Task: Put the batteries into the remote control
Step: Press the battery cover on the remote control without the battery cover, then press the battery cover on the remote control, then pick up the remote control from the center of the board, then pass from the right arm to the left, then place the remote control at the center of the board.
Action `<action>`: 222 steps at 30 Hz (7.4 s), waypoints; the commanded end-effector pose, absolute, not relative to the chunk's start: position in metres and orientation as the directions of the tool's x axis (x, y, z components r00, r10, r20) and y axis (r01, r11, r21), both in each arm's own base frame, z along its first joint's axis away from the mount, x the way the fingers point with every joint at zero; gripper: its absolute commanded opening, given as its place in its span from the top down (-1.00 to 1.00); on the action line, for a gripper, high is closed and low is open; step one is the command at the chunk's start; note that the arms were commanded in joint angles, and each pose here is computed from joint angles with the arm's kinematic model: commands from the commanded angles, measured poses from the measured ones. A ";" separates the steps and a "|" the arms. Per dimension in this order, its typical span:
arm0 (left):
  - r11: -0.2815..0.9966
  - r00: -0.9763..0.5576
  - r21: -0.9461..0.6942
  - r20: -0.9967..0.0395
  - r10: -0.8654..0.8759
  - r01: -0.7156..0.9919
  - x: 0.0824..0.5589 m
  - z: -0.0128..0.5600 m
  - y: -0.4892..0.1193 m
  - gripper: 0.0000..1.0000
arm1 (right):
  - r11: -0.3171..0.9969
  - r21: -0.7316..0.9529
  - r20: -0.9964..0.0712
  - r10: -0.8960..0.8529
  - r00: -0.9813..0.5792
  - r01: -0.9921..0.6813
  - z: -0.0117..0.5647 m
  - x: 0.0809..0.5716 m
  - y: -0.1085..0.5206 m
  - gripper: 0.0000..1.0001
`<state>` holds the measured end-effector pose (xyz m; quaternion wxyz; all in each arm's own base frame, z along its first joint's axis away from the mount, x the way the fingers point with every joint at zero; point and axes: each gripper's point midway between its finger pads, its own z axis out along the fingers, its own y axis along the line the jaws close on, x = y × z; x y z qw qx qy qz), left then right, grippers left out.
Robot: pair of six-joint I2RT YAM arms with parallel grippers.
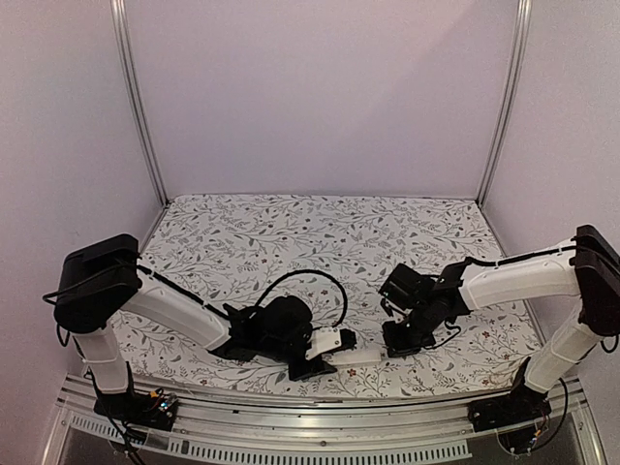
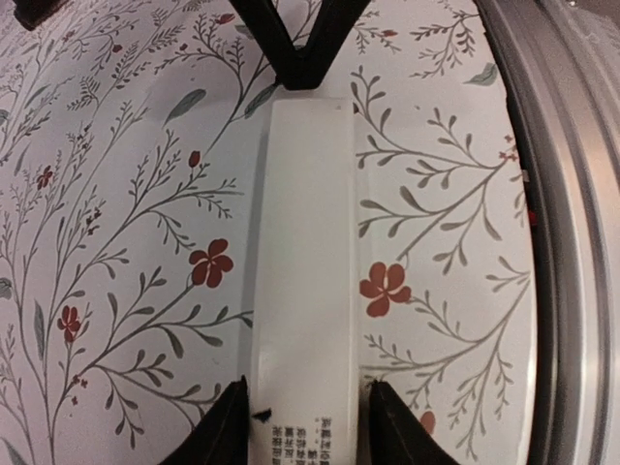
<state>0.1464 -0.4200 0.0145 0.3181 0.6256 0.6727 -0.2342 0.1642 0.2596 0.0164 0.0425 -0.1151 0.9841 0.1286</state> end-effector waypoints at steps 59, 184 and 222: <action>0.113 -0.044 0.048 -0.720 0.693 0.992 0.146 0.013 -0.385 0.22 | 0.942 0.144 -0.132 -0.286 -0.949 -0.304 0.029 0.174 0.260 1.00; 0.284 -0.008 -0.084 -0.966 -0.258 0.955 0.166 0.357 -0.399 0.62 | -0.065 -0.091 -0.984 0.158 0.080 -0.994 0.443 0.143 0.411 0.89; 0.974 -0.895 -0.170 -0.441 0.060 0.149 0.292 0.062 -0.199 0.90 | 0.773 -0.036 -0.944 -0.235 -0.232 -0.634 0.310 0.289 0.349 -0.98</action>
